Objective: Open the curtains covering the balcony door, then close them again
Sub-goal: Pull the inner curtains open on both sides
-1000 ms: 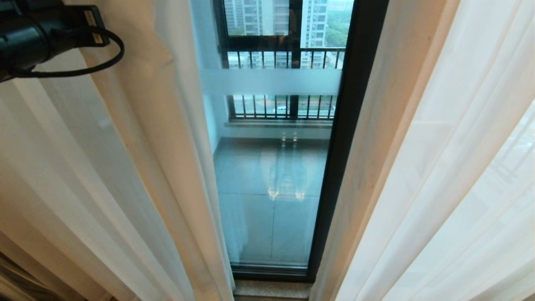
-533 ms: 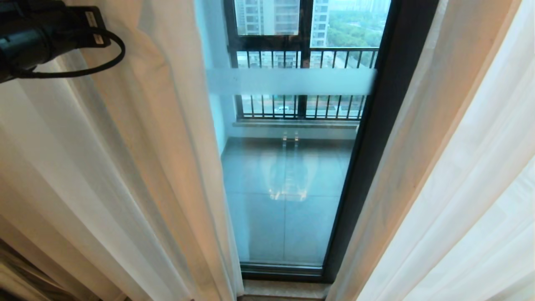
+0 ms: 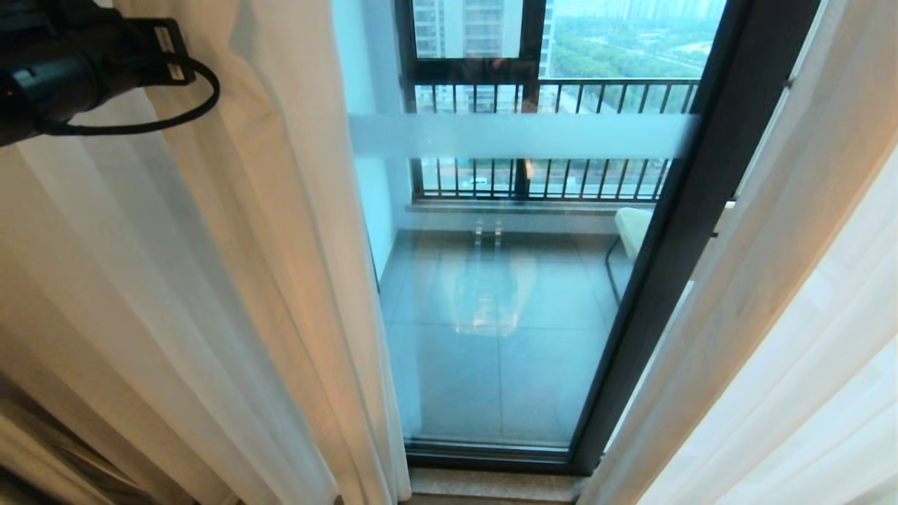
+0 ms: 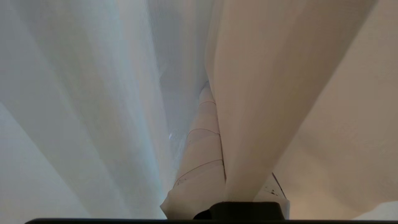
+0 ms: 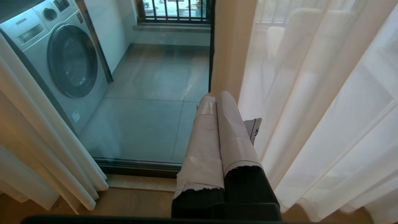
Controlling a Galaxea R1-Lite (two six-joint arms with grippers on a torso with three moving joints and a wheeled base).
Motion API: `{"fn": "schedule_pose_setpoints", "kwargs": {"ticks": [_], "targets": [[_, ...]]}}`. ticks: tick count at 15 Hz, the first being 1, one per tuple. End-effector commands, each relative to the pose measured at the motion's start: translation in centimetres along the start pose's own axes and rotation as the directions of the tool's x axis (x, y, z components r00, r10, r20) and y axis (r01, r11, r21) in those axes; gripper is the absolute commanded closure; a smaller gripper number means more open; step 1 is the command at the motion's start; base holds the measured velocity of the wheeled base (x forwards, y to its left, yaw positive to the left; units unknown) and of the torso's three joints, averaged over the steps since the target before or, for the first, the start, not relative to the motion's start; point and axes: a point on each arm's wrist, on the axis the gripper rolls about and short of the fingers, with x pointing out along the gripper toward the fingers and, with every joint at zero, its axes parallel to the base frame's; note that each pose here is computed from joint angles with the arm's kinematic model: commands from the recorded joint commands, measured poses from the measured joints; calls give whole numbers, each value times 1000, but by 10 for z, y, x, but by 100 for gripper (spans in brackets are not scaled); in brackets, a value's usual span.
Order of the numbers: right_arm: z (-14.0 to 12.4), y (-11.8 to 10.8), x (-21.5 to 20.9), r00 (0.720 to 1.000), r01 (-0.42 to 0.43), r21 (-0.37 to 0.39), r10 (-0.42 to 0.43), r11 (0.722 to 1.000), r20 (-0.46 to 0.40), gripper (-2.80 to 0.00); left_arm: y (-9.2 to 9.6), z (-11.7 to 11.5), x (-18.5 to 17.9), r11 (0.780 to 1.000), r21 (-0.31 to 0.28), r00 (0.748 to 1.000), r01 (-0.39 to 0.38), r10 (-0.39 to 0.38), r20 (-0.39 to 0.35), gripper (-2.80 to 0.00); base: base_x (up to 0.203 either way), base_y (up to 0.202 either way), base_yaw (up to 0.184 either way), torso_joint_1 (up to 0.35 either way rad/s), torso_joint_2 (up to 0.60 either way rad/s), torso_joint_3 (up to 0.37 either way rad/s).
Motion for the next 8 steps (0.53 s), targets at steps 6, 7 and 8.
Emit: {"fn": "schedule_pose_setpoints", "kwargs": {"ticks": [6, 7, 8], "targets": [[0, 0, 0, 1000, -1, -1, 1, 1000, -1, 0, 1, -9, 9, 1000, 6, 1000, -7, 8, -22, 0, 0, 185, 1, 4, 3, 1], [0, 0, 0, 1000, -1, -1, 1, 1000, -1, 0, 1, -9, 10, 1000, 5, 1000, -8, 8, -20, 0, 0, 181, 1, 6, 2, 2], [0, 0, 0, 1000, -1, -1, 1, 1000, -1, 0, 3, -9, 12, 1000, 7, 1000, -16, 16, -20, 0, 0, 187, -1, 2, 2, 2]]}}
